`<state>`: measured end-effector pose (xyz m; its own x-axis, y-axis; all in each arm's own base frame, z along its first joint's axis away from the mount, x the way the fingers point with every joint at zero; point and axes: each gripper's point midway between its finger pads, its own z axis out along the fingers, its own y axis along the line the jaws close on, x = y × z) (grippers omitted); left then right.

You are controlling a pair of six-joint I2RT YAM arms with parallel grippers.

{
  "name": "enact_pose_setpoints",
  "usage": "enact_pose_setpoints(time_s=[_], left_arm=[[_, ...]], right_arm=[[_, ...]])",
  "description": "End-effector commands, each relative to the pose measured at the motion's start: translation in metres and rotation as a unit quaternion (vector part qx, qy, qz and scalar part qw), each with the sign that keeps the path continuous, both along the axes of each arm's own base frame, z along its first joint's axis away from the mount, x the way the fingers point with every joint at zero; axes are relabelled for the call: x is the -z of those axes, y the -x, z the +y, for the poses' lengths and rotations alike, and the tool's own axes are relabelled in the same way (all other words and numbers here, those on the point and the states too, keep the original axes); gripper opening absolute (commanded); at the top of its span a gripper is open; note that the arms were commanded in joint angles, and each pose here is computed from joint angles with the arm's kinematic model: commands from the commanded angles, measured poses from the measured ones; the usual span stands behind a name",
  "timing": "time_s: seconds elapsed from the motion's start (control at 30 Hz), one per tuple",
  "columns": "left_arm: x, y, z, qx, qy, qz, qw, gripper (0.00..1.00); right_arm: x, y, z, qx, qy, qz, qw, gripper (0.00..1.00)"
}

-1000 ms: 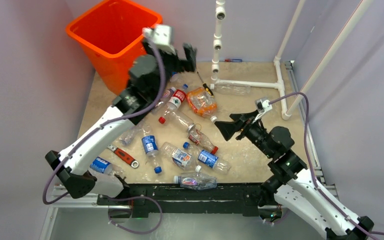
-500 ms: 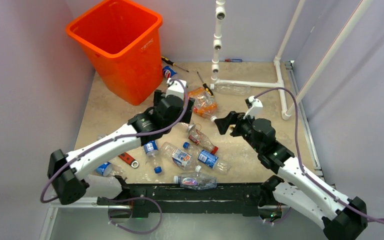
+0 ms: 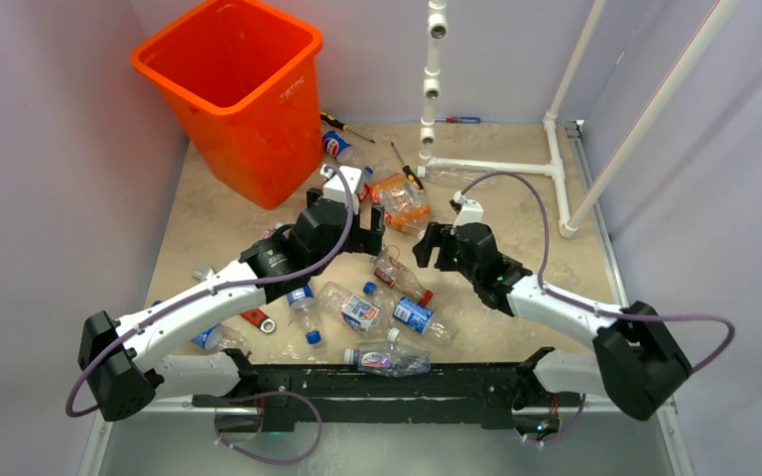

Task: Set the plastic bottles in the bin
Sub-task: Place the plastic bottle in the trash bin, then pick up the plastic bottle at the center of the board.

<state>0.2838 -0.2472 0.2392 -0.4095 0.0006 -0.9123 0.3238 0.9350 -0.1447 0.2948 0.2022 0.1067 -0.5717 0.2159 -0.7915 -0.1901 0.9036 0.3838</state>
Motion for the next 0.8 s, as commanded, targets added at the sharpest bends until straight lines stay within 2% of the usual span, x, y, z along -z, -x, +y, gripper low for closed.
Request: enact_pose_setpoints(time_s=[0.0, 0.13, 0.23, 0.53, 0.77], left_arm=[[-0.02, 0.006, -0.011, 0.029, 0.036, -0.004, 0.999, 0.99], [-0.029, 0.008, -0.001, 0.033, 0.002, -0.014, 0.999, 0.99], [-0.026, 0.007, 0.012, 0.008, 0.009, -0.033, 0.999, 0.99], [-0.019, 0.01, 0.015, 0.006, 0.007, -0.028, 1.0, 0.99], [-0.015, 0.009, 0.017, 0.001, 0.001, -0.027, 1.0, 0.98]], right_arm=[[-0.024, -0.036, 0.011, 0.031, -0.049, -0.062, 0.996, 0.82], [-0.005, -0.053, 0.015, 0.035, -0.054, -0.05, 0.997, 0.8], [0.011, -0.062, 0.015, 0.038, -0.045, -0.04, 0.997, 0.75], [0.024, -0.089, 0.016, 0.03, -0.003, -0.048, 0.998, 0.65], [0.042, -0.102, 0.02, 0.022, 0.018, -0.031, 0.999, 0.52]])
